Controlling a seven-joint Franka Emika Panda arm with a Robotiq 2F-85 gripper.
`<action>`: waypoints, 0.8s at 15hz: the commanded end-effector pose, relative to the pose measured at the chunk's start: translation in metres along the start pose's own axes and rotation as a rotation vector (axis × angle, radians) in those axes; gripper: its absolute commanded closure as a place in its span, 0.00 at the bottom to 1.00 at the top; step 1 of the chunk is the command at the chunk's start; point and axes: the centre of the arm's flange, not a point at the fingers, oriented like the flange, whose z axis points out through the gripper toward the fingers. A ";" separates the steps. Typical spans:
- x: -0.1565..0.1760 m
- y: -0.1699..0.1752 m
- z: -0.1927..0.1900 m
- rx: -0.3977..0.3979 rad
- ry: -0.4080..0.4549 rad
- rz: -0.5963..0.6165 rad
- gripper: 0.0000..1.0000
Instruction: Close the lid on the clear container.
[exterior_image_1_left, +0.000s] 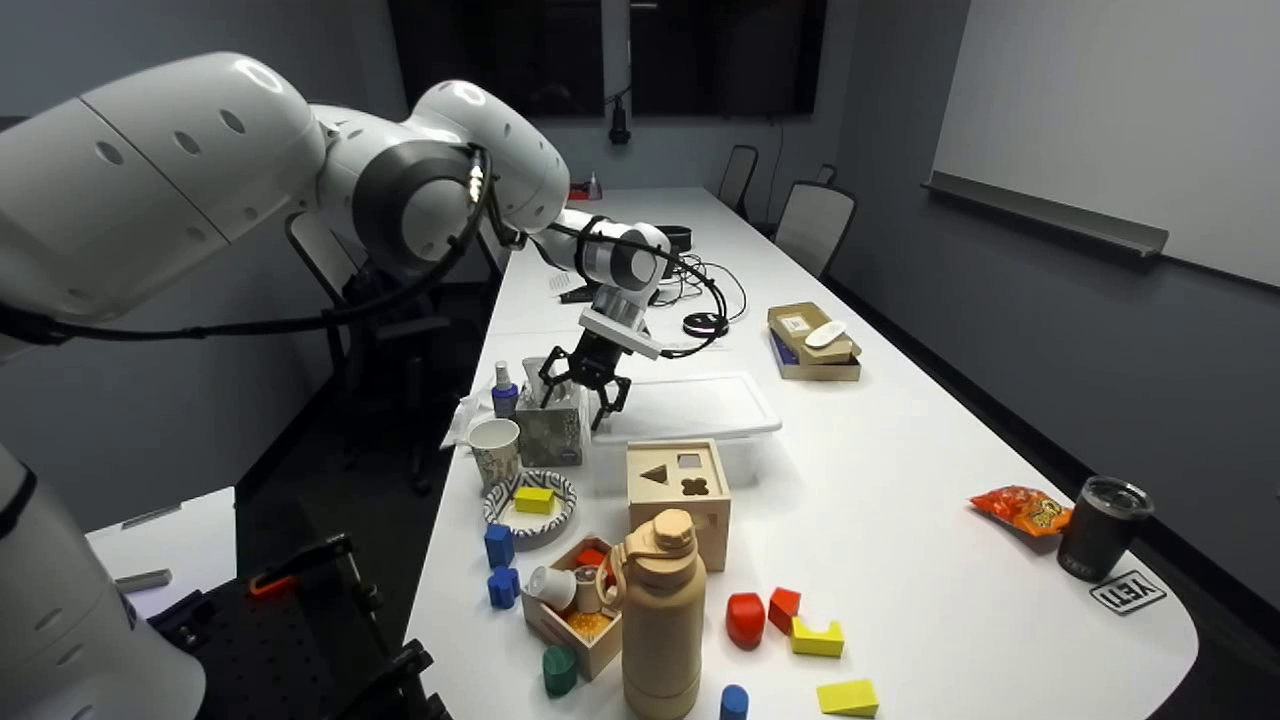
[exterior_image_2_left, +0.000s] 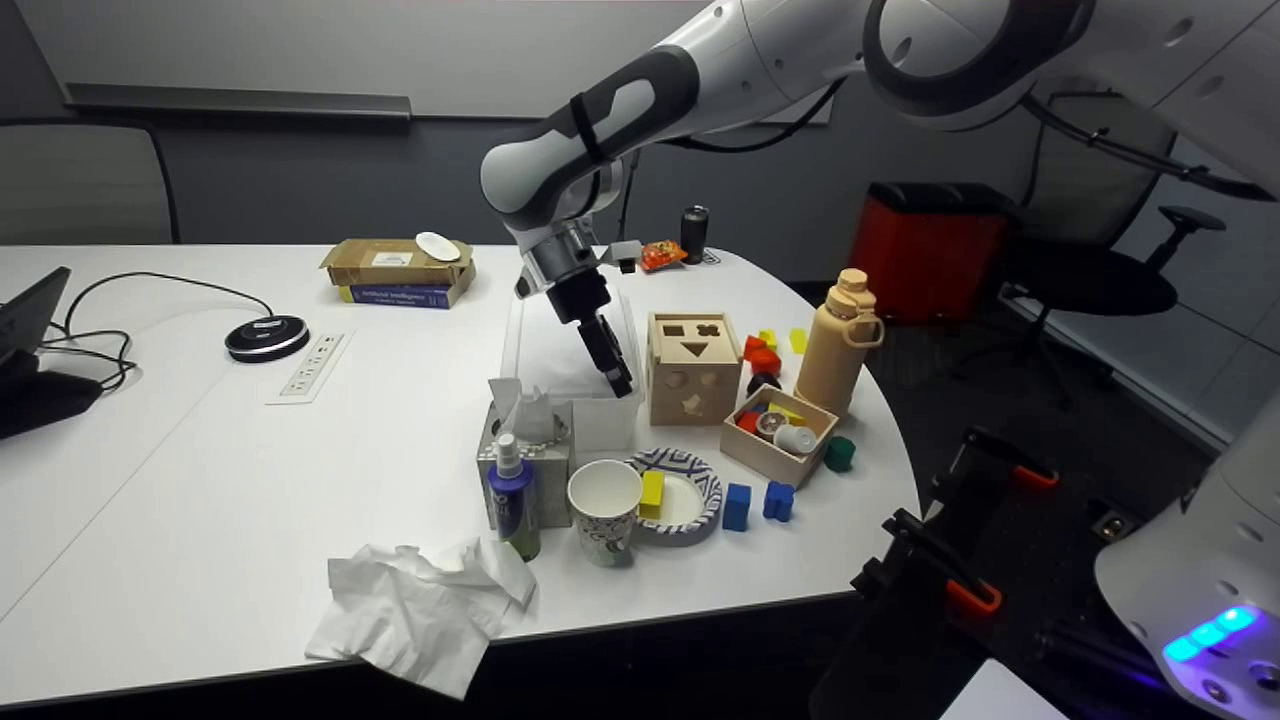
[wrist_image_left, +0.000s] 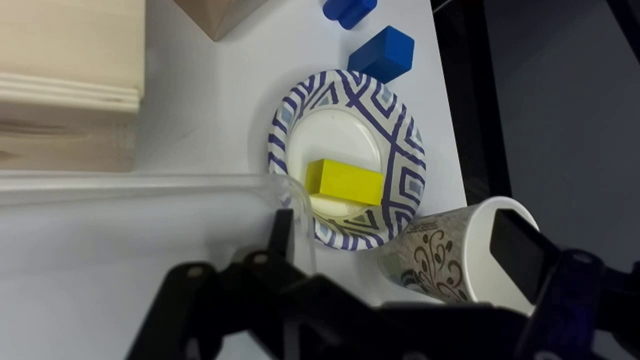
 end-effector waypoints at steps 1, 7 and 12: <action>-0.018 -0.021 -0.024 -0.012 -0.008 0.023 0.00; -0.044 -0.036 -0.076 -0.093 -0.010 0.192 0.00; -0.075 -0.048 -0.133 -0.164 0.114 0.354 0.00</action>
